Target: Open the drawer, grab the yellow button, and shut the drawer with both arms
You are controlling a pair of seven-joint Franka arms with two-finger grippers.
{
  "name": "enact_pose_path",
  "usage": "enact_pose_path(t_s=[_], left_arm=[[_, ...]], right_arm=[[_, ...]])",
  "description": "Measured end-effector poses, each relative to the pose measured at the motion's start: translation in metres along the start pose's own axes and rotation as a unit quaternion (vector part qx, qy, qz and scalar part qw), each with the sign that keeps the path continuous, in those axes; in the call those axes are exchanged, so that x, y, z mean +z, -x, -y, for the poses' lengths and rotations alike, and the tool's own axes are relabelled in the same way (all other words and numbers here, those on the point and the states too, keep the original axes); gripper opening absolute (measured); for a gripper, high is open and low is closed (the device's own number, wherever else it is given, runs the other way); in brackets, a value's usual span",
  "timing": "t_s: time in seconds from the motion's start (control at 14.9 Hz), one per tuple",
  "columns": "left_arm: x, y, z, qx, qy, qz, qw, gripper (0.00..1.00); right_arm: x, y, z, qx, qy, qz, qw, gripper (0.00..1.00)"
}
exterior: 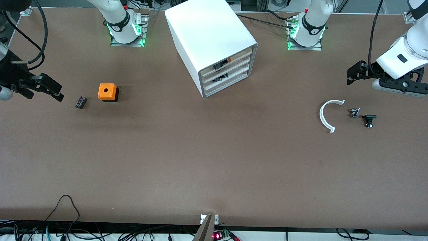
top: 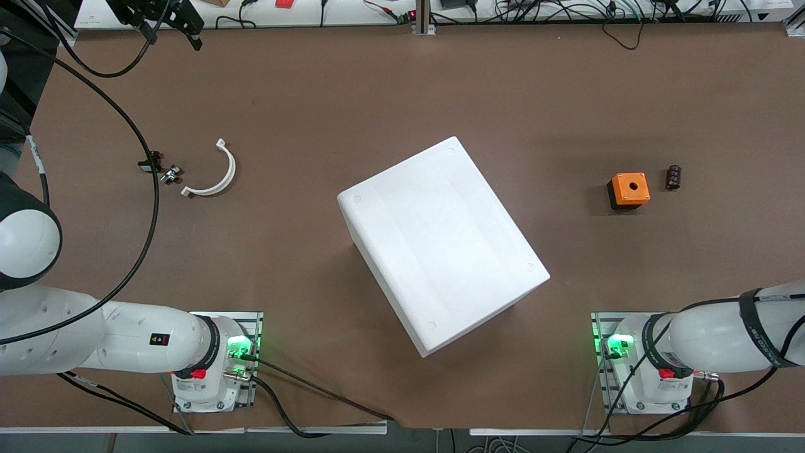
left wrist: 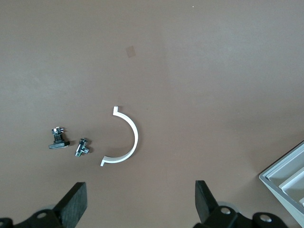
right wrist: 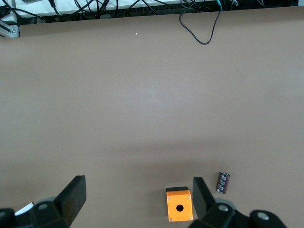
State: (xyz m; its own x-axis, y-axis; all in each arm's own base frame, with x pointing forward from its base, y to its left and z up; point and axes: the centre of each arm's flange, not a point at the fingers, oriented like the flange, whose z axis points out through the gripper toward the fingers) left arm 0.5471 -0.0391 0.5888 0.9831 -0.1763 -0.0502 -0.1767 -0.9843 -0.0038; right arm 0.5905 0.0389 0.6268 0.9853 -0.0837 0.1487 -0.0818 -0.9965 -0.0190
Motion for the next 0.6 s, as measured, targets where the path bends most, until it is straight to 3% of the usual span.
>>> enact_pose_path(t_s=[0.6], left_arm=[[0.0, 0.0, 0.0, 0.0, 0.0, 0.0, 1.0, 1.0]], right_arm=[[0.0026, -0.0008, 0.0002, 0.0, 0.0, 0.002, 1.0, 1.0]])
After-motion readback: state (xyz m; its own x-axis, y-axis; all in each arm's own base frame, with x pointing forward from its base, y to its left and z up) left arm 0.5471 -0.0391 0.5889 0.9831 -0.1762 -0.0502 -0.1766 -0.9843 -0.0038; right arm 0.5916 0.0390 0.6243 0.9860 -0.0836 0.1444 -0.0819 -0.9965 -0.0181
